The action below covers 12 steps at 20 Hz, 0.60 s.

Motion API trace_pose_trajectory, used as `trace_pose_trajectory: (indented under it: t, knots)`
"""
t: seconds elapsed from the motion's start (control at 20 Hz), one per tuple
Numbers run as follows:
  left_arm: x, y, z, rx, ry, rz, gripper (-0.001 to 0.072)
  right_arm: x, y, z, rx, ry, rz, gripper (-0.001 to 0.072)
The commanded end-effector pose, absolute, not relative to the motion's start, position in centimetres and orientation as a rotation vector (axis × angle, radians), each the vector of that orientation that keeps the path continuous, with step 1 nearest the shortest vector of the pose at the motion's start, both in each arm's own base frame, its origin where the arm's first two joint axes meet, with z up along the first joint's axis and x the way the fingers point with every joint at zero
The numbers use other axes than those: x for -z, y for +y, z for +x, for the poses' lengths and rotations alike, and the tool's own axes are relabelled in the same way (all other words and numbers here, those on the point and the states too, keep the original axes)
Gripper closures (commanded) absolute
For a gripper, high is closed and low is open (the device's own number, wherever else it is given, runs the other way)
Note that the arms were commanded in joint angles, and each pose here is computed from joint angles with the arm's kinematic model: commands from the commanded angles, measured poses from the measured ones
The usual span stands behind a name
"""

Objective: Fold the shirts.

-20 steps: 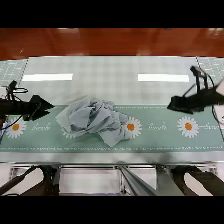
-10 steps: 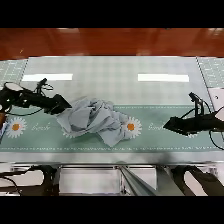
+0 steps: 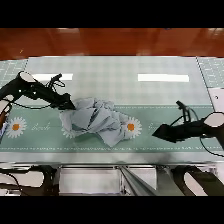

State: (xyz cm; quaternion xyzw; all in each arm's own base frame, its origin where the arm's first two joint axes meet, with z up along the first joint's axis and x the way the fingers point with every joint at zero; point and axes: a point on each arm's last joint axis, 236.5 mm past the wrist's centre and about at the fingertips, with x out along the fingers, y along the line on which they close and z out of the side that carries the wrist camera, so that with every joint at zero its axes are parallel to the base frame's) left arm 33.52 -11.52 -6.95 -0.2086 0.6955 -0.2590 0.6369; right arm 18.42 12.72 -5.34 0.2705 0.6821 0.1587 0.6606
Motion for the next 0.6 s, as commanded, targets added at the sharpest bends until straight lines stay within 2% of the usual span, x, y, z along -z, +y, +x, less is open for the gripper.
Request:
trace_pose_trajectory:
  t: [0.0, 0.25, 0.4, 0.55]
  knots:
    - [6.6, -11.6, 33.7, 0.598, 1.584, -0.465, 0.0688, 5.2, 19.3, 17.7, -0.499, 1.539, 0.712, 0.0304]
    - [6.7, -11.6, 33.8, 0.595, 1.579, -0.464, 0.0689, 7.4, 25.5, 17.0, -0.611, 1.587, 0.736, 0.0304]
    - [6.7, -11.6, 33.9, 0.594, 1.578, -0.465, 0.0688, 7.8, 28.1, 18.2, -0.659, 1.583, 0.792, 0.0303]
    - [6.7, -11.6, 33.9, 0.594, 1.578, -0.464, 0.0688, 8.6, 29.9, 19.4, -0.661, 1.582, 0.774, 0.0304]
